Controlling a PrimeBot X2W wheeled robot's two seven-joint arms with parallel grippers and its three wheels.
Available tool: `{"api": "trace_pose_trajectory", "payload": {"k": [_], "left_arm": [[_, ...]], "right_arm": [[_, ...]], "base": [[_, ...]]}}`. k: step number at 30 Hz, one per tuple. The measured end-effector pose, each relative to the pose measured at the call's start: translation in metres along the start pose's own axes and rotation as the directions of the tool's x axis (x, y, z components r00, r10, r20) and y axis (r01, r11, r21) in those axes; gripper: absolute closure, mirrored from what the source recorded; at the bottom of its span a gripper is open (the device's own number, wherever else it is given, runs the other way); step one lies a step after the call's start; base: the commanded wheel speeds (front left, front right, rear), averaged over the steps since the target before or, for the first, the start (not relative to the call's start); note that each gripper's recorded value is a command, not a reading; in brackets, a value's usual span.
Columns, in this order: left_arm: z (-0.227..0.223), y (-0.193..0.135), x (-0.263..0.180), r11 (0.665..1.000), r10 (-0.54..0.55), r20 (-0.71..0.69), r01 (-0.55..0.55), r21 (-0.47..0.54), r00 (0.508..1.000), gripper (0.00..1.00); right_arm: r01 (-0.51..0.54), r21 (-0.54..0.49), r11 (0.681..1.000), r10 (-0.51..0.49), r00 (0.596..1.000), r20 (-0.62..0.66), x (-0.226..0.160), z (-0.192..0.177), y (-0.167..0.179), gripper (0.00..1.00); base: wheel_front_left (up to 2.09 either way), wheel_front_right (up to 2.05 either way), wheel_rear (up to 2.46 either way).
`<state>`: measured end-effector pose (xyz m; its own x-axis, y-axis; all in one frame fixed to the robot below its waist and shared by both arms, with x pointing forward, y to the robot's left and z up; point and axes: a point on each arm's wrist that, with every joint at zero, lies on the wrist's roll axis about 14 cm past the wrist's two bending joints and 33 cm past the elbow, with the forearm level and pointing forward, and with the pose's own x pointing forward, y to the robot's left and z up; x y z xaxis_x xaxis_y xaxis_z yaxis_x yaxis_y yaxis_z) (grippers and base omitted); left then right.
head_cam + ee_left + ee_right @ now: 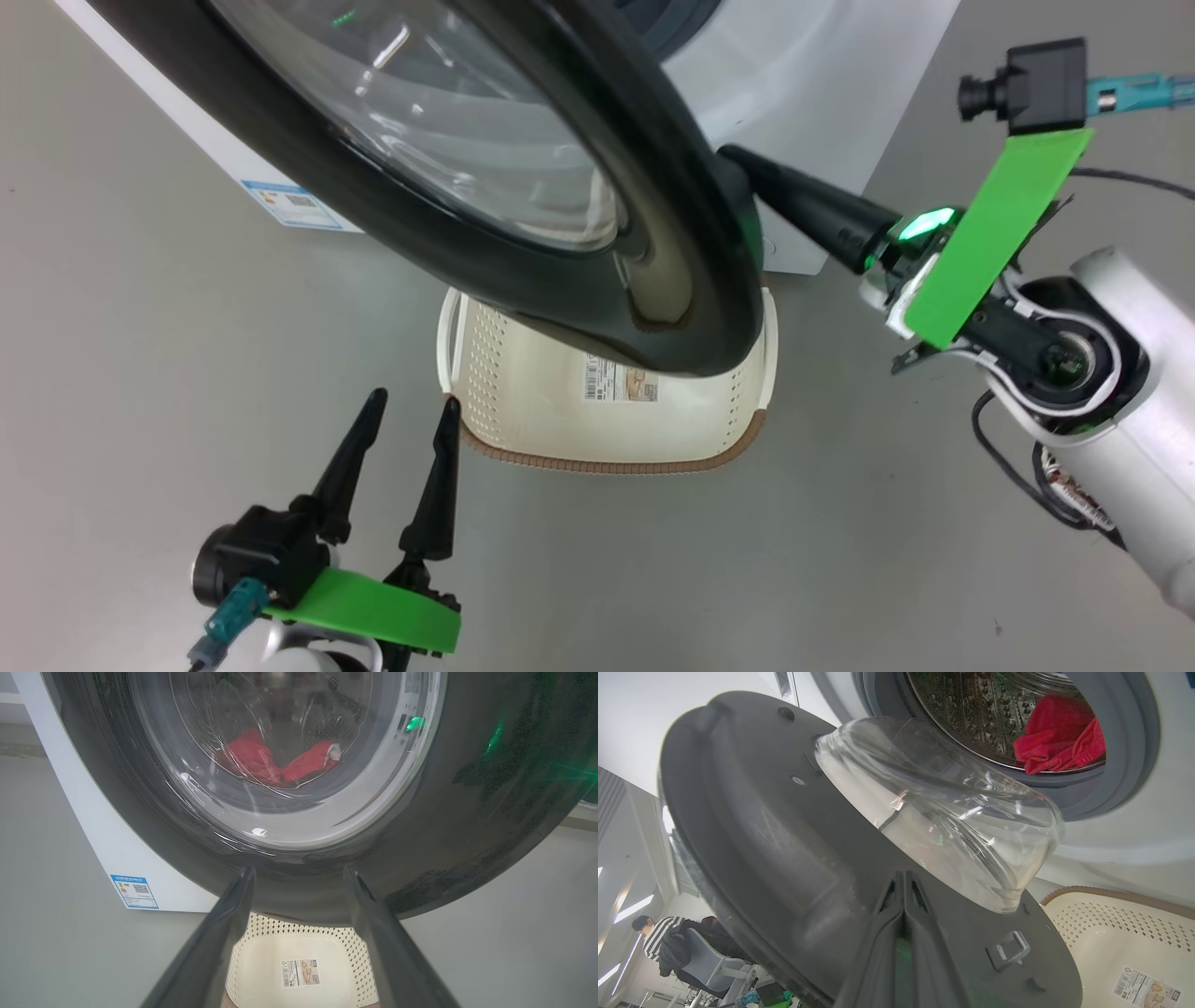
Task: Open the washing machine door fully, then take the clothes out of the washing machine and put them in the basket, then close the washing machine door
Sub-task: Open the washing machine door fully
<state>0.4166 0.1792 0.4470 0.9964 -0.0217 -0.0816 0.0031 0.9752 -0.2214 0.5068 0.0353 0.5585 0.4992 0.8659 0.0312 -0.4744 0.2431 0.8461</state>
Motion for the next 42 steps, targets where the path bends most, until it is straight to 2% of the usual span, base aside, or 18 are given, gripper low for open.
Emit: {"api": "trace_pose_trajectory", "payload": {"k": [13, 21, 22, 24, 25, 26, 28, 30, 35, 42], "left_arm": [[0.008, -0.001, -0.005, 1.0, 0.001, 0.023, -0.001, -0.002, 1.0, 0.0], [0.011, -0.001, -0.009, 1.0, 0.002, 0.031, -0.002, -0.004, 1.0, 0.0], [0.011, -0.001, -0.01, 1.0, 0.003, 0.031, -0.003, -0.005, 1.0, 0.0], [0.013, -0.001, -0.011, 1.0, 0.005, 0.035, -0.005, -0.005, 0.999, 0.0], [0.014, -0.001, -0.011, 1.0, 0.005, 0.037, -0.005, -0.005, 0.999, 0.0], [0.015, -0.001, -0.011, 1.0, 0.005, 0.04, -0.005, -0.005, 0.999, 0.0], [0.017, -0.001, -0.012, 1.0, 0.003, 0.046, -0.003, 0.002, 0.999, 0.0], [0.018, -0.001, -0.012, 1.0, 0.004, 0.05, -0.004, 0.003, 0.999, 0.0], [0.015, 0.003, -0.021, 1.0, 0.017, 0.04, -0.018, 0.005, 0.999, 0.0], [0.014, 0.004, -0.026, 1.0, 0.021, 0.036, -0.021, 0.007, 0.999, 0.0]], "right_arm": [[-0.051, 0.03, 0.998, 0.054, 0.993, -0.104, 0.0, -0.038, 0.023, 1.0], [-0.023, 0.032, 0.999, 0.024, 0.999, -0.043, -0.005, -0.031, 0.018, 1.0], [-0.017, 0.036, 0.999, 0.018, 1.0, -0.023, -0.006, -0.027, 0.017, 0.89], [0.005, 0.04, 0.999, -0.005, 1.0, 0.003, -0.01, -0.025, 0.011, 0.81], [0.02, 0.042, 0.999, -0.021, 1.0, 0.016, -0.013, -0.025, 0.007, 0.74], [0.037, 0.041, 0.998, -0.038, 0.999, 0.031, -0.016, -0.025, 0.002, 0.56], [0.063, 0.051, 0.997, -0.066, 0.996, 0.06, -0.023, -0.025, -0.005, 0.47], [0.086, 0.066, 0.994, -0.092, 0.992, 0.091, -0.03, -0.024, -0.011, 0.0], [0.166, 0.117, 0.979, -0.183, 0.971, 0.156, -0.055, -0.034, -0.033, 0.0], [0.284, 0.196, 0.939, -0.326, 0.915, 0.239, -0.098, -0.055, -0.063, 0.0]], "base": [[0.0, 0.0, 0.0], [0.0, 0.0, 0.0], [0.0, 0.0, 0.0], [0.0, 0.0, 0.0], [0.0, 0.0, 0.0], [0.0, 0.0, 0.0], [0.0, 0.0, 0.0], [0.0, 0.0, 0.0], [0.0, 0.0, 0.0], [0.0, 0.0, 0.0]]}}
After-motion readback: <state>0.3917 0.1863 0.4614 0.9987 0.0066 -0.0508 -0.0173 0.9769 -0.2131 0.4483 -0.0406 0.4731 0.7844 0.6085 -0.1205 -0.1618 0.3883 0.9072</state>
